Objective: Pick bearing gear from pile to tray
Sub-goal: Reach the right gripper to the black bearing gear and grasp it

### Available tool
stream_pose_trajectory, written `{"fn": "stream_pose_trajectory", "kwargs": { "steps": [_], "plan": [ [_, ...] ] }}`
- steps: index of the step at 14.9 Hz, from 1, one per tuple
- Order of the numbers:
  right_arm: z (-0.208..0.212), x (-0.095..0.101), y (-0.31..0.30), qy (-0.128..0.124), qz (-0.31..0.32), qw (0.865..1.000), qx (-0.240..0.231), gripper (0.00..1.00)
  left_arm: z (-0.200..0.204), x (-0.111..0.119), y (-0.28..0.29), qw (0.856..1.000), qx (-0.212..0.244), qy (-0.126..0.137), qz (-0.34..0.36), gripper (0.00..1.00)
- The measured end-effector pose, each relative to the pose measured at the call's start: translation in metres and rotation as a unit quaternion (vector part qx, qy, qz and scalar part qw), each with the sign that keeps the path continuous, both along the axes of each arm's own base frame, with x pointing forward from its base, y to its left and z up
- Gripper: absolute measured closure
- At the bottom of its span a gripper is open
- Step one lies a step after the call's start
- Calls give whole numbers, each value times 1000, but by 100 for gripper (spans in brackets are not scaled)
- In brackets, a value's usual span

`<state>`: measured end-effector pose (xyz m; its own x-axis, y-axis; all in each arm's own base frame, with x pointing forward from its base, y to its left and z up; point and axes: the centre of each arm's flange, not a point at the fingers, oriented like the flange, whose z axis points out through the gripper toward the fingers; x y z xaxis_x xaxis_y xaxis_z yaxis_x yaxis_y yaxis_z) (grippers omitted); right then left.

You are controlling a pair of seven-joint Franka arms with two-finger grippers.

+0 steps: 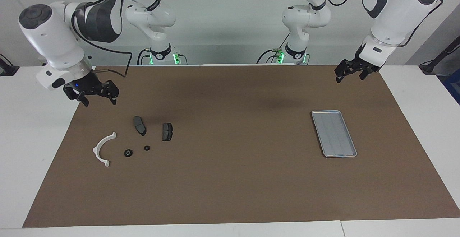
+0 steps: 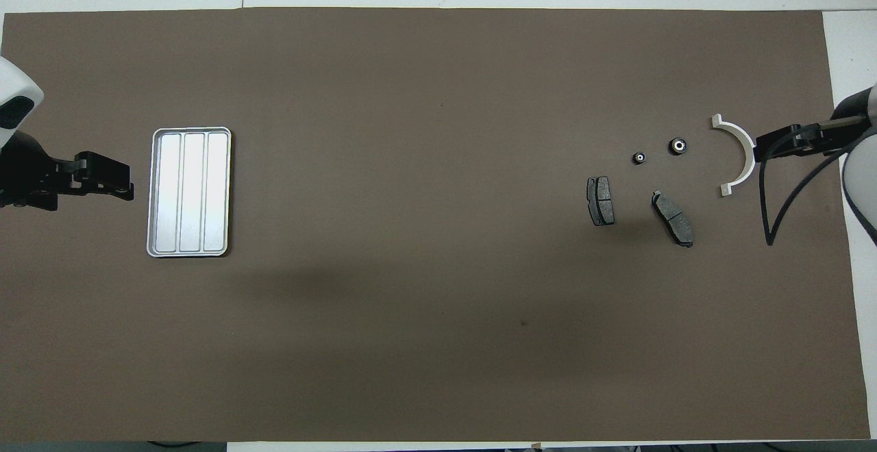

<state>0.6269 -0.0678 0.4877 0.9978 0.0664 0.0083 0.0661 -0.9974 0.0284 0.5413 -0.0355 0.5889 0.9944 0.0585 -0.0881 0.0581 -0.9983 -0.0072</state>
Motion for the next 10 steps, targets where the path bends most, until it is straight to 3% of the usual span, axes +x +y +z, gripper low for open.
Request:
{"fn": "stream_pose_trajectory", "kwargs": {
  "steps": [2, 5, 10],
  "plan": [
    [-29, 21, 1, -7, 3, 1000, -1, 9, 0, 0, 0, 1000, 0, 0, 0, 0],
    [-71, 41, 1, -14, 5, 1000, -1, 10, 0, 0, 0, 1000, 0, 0, 0, 0],
    [-111, 55, 5, -18, 9, 1000, -1, 10, 0, 0, 0, 1000, 0, 0, 0, 0]
  ]
}}
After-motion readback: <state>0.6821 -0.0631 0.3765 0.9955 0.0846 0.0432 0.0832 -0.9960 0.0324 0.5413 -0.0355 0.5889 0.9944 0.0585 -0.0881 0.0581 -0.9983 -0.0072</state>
